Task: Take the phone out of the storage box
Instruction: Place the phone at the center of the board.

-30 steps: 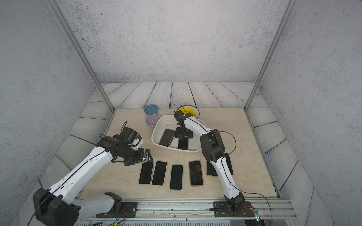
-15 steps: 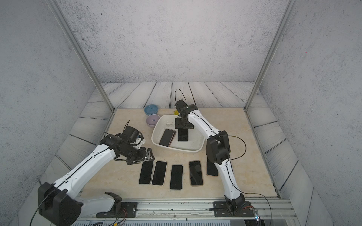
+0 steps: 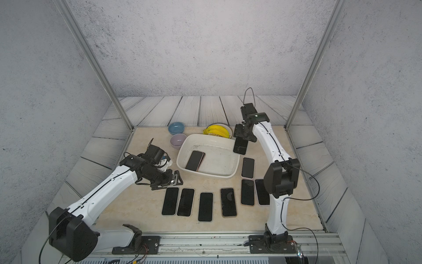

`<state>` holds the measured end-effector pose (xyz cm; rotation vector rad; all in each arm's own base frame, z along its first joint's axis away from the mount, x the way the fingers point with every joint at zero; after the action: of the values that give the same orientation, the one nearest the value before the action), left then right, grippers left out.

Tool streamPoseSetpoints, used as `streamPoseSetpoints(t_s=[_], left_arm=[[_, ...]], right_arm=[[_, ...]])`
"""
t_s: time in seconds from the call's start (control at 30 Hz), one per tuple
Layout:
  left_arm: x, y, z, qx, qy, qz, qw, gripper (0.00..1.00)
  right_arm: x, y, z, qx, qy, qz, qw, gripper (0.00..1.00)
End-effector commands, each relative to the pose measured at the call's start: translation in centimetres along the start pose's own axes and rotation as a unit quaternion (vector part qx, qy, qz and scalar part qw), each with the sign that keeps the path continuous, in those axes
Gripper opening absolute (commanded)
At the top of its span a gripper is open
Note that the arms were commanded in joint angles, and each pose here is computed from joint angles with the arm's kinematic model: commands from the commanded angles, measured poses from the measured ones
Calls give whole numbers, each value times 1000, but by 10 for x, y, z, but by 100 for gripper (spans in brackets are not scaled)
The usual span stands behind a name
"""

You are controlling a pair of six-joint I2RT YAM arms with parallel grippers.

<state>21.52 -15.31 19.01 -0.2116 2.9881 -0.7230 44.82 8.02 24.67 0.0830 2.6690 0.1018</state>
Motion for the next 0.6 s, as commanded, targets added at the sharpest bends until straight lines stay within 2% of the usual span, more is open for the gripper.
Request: streamPoseSetpoints(t_s=[0.0,0.2,0.37,0.57], left_arm=[[-5,-7,-4,16,-1,7,1000,97],[-4,-6,-1,18,6,2,1000,97],[0,-4,-2,11,12,-2,1000,97],[7,3,-4,-1,12,-8,1000,97]], right_arm=[[8,-49,-9,37,-2,4,999,67],[31,-99,32,76,40,10,996,67],[35,-114,68,74,63,26,995,67],[35,-122,98,86,90,2,992,67]])
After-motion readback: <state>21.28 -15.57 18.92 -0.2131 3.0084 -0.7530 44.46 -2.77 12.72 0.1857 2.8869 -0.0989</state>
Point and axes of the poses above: each gripper's point midway between its finger pads, its own z axis out along the fingers, its own y axis along the line the jaws close on, x = y × z, the point moved 4 cm from there along -z, back along the fingers, and after that the axes turned 10 degrees about -z, right-handed, at the moved point
